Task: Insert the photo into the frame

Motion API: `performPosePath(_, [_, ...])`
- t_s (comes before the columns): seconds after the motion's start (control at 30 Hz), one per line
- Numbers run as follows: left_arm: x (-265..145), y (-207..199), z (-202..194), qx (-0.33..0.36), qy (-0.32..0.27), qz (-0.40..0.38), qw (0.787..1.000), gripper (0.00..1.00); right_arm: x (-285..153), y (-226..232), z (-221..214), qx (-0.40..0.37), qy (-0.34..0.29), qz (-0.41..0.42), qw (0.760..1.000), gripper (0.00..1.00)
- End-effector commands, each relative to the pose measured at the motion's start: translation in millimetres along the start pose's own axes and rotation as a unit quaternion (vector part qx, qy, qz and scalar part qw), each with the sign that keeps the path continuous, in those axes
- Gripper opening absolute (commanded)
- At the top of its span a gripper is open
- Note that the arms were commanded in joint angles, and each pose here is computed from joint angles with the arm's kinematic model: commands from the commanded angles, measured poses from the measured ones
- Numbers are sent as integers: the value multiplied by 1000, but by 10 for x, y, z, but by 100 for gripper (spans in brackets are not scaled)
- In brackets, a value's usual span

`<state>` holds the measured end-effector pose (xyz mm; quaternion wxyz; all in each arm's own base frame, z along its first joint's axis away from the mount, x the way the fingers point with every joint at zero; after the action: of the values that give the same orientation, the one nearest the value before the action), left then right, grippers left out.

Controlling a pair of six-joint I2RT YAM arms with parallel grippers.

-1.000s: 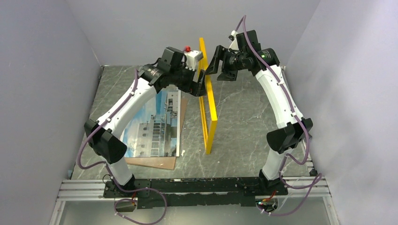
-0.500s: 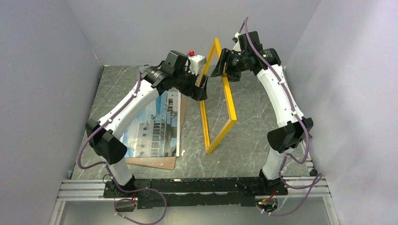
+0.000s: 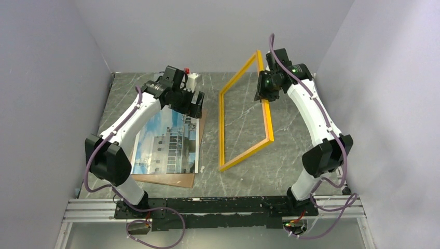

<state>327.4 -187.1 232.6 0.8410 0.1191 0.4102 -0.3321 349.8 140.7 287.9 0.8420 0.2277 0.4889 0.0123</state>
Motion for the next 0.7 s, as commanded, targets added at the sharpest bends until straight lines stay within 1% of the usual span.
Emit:
performPosePath(0.0, [3,110,71,27,-19,21,999,95,-19,-455,-97,-32,-30,-107,993,17])
performPosePath(0.13, [96,160,20,27,-5,28,999,95,46,-597,-196,-37,-37,-123,991,15])
performPosePath(0.23, [150,208,-22,48,-2,36,998,95,113,-681,-250,-47,-32,-135,989,15])
performPosePath(0.43, [290,241,-138,50,19,37,998,95,348,-751,-329,-57,-29,-131,989,16])
performPosePath(0.67, [296,281,-179,61,27,48,997,95,589,-882,-383,-64,-15,-162,985,16])
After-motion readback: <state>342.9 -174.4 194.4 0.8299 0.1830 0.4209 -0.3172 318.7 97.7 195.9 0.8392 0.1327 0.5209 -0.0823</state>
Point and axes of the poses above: each gripper's point midway between its finger pads, its own x axis out along the fingers, its own y axis along the line the jaws close on, z = x × y, the point moved 4 cm from there along -x, back along the fingers, and after that the axes turned 13 degrees about x, right-handed, at the moved point
